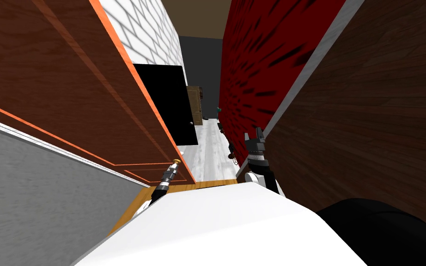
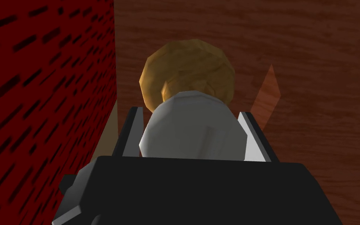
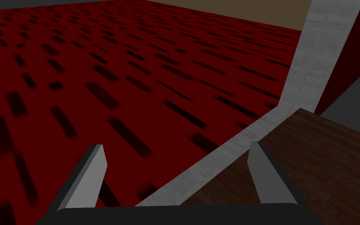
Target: Pull the door open
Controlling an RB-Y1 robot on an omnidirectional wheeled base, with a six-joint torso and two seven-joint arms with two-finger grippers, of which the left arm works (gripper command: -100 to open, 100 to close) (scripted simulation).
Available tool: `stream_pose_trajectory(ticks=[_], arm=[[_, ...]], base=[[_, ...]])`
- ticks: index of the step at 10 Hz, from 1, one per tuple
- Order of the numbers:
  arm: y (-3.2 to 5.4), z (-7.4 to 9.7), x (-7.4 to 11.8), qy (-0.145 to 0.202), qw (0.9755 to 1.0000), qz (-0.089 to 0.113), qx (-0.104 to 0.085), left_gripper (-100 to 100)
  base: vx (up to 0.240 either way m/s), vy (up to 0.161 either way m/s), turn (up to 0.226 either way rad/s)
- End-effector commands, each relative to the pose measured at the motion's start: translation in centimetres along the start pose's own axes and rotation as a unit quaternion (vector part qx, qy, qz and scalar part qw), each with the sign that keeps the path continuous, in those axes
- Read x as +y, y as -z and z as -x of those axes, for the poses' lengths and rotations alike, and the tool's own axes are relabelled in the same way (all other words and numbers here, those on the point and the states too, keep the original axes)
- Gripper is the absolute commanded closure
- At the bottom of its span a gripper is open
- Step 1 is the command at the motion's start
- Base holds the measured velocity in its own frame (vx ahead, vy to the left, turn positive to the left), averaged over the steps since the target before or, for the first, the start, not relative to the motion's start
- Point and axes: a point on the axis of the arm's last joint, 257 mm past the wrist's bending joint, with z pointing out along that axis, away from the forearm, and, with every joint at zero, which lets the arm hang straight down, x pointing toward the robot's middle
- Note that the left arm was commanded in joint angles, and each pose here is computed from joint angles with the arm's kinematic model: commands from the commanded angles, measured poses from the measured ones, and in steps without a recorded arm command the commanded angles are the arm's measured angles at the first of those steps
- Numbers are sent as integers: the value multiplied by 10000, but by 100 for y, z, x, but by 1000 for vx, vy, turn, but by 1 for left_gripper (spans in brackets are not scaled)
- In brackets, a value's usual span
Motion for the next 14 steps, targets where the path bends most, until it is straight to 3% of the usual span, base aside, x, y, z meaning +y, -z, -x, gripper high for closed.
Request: stream_pose_trajectory(ticks=[1,3,7,10,12,13,14], arm=[[-7,-7,-26,274,9996,-14,-1,100],[-13,-6,-32,445,9990,-17,-4,100],[-34,-3,-50,974,9952,-26,-12,100],[-52,-1,-65,1389,9903,-34,-19,100],[-70,2,-81,1726,9850,-43,-24,100],[-70,2,-81,1802,9836,-43,-24,100],[-81,3,-90,1996,9799,-48,-26,100]], base=[[-25,9,-12],[-23,10,-11],[-22,10,-11],[-26,13,-12],[-29,13,-17],[-24,10,-12],[-18,10,-9]])
